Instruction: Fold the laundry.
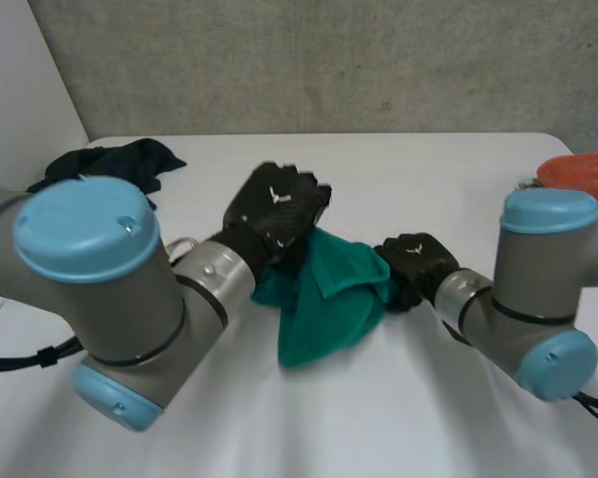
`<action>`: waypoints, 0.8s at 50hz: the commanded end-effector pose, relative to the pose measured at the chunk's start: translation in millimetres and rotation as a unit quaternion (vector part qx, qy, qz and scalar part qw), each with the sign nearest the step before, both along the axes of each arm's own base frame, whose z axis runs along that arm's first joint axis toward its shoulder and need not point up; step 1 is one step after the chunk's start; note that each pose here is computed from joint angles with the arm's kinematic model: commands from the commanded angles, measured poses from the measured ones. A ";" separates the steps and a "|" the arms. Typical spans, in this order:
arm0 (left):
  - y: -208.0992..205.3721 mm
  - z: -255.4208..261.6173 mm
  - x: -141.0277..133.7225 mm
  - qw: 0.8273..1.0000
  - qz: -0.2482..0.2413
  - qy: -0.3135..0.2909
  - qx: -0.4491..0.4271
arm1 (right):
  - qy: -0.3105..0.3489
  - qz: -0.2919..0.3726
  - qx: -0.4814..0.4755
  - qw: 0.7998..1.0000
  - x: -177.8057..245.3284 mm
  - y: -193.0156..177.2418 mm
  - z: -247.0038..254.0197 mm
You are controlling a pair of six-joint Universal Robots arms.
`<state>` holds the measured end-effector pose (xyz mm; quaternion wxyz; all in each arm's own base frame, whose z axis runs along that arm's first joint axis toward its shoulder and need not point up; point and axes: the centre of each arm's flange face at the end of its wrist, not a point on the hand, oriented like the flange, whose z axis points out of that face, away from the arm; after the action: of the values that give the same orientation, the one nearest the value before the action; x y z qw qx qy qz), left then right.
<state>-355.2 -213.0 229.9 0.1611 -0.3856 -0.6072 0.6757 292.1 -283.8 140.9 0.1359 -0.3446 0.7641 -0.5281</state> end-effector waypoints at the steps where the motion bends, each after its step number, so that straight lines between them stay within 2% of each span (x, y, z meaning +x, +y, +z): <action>1: -39.5 44.2 5.4 0.997 0.036 0.051 -0.052 | -0.020 -0.057 -0.087 0.994 10.2 -49.5 36.4; 3: -57.0 61.6 12.4 0.993 0.056 0.069 -0.074 | -0.016 -0.077 -0.132 0.988 9.4 -62.2 57.0; 4: -70.4 76.7 20.5 0.989 0.080 0.086 -0.092 | -0.011 -0.099 -0.186 0.978 7.9 -74.2 84.9; 6: -84.1 92.5 29.5 0.982 0.109 0.109 -0.111 | -0.014 -0.117 -0.228 0.966 6.3 -80.8 110.4; 8: -97.4 114.3 39.7 0.968 0.142 0.154 -0.135 | -0.036 -0.141 -0.289 0.946 3.8 -84.4 153.0; 10: -100.2 126.2 44.1 0.961 0.151 0.181 -0.147 | -0.062 -0.148 -0.328 0.931 1.8 -82.8 181.8; 11: -100.9 131.2 46.5 0.958 0.154 0.192 -0.151 | -0.087 -0.149 -0.363 0.916 0.9 -79.3 204.3; 15: -102.5 139.7 57.7 0.951 0.156 0.226 -0.144 | -0.121 -0.124 -0.408 0.897 5.9 -66.7 232.1; 18: -104.2 109.7 63.6 0.959 0.167 0.205 -0.098 | -0.113 -0.094 -0.396 0.907 9.5 -64.0 223.1; 22: -96.7 62.1 69.6 0.970 0.179 0.161 -0.035 | -0.083 -0.055 -0.337 0.936 12.5 -53.9 191.5; 26: -88.1 2.2 91.9 0.971 0.210 0.107 0.038 | -0.024 -0.055 -0.227 0.972 1.4 -41.4 139.4; 30: -72.9 -39.0 108.3 0.968 0.226 0.067 0.090 | 0.032 -0.039 -0.125 0.991 -7.0 -19.5 89.5; 34: -55.2 -60.3 111.3 0.969 0.211 0.035 0.121 | 0.068 -0.024 -0.066 0.995 -12.2 -4.6 51.2; 40: -41.6 -61.5 114.5 0.970 0.202 -0.006 0.132 | 0.100 -0.010 -0.050 0.994 -15.4 2.9 34.9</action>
<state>-242.7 -267.5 169.6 0.0774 -0.2031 -0.7487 0.6263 280.3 -290.5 197.0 0.0456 -0.3692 0.7390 -0.5617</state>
